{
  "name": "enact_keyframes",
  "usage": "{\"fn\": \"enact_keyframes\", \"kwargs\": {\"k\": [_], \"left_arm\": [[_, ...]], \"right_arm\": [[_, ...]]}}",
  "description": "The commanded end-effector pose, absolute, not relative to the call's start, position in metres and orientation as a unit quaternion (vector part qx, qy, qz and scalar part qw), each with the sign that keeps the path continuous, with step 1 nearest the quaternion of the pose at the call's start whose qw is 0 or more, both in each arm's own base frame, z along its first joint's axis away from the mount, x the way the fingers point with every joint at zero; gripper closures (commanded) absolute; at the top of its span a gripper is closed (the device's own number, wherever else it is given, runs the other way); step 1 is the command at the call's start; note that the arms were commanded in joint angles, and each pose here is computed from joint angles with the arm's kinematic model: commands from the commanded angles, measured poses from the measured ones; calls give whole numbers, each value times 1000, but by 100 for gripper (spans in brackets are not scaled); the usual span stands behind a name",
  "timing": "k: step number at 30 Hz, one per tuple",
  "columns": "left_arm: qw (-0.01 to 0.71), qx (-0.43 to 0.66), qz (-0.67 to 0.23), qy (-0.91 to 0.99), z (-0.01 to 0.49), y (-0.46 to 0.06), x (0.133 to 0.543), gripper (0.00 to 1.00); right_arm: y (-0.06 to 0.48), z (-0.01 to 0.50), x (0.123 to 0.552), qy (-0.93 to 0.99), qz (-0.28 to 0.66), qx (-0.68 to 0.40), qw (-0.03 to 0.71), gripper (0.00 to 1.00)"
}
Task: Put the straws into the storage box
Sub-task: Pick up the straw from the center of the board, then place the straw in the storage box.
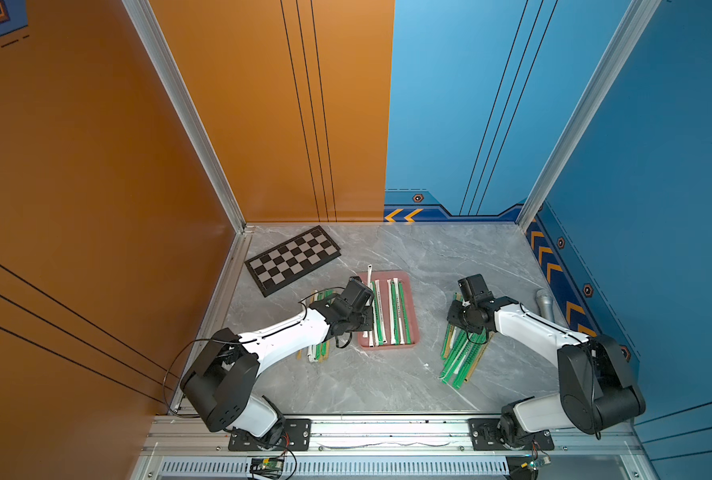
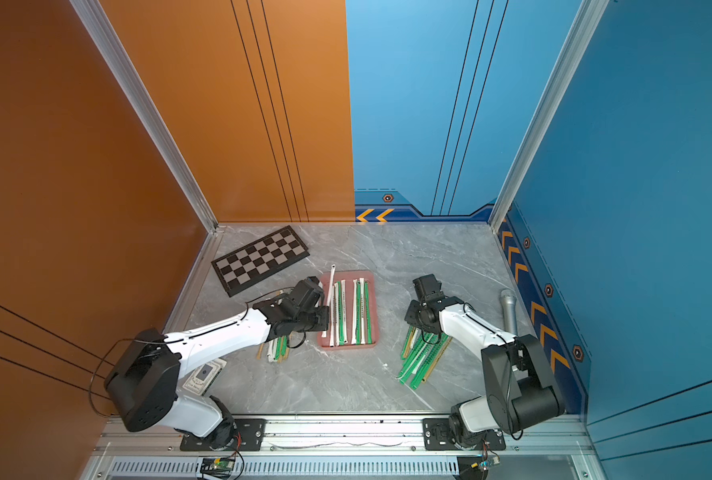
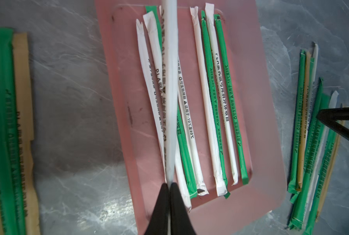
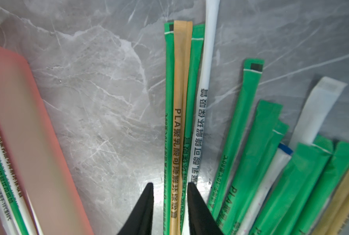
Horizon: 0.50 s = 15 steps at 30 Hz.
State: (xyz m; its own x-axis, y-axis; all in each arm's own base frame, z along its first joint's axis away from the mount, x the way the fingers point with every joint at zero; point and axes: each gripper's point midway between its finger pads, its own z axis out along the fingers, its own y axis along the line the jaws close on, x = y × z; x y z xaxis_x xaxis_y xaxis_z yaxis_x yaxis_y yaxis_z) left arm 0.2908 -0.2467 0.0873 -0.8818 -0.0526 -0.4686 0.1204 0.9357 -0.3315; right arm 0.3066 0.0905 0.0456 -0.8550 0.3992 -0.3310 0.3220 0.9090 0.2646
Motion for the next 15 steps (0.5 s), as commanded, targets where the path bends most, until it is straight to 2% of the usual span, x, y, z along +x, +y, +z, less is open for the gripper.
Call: {"fn": "enact_keyframes", "kwargs": {"k": [1, 15], "left_arm": [[245, 23, -217, 944, 98, -269, 298, 93], [237, 20, -205, 949, 84, -270, 301, 84]], "right_arm": [[83, 33, 295, 966, 75, 184, 169, 71], [90, 22, 293, 971, 72, 172, 149, 75]]}}
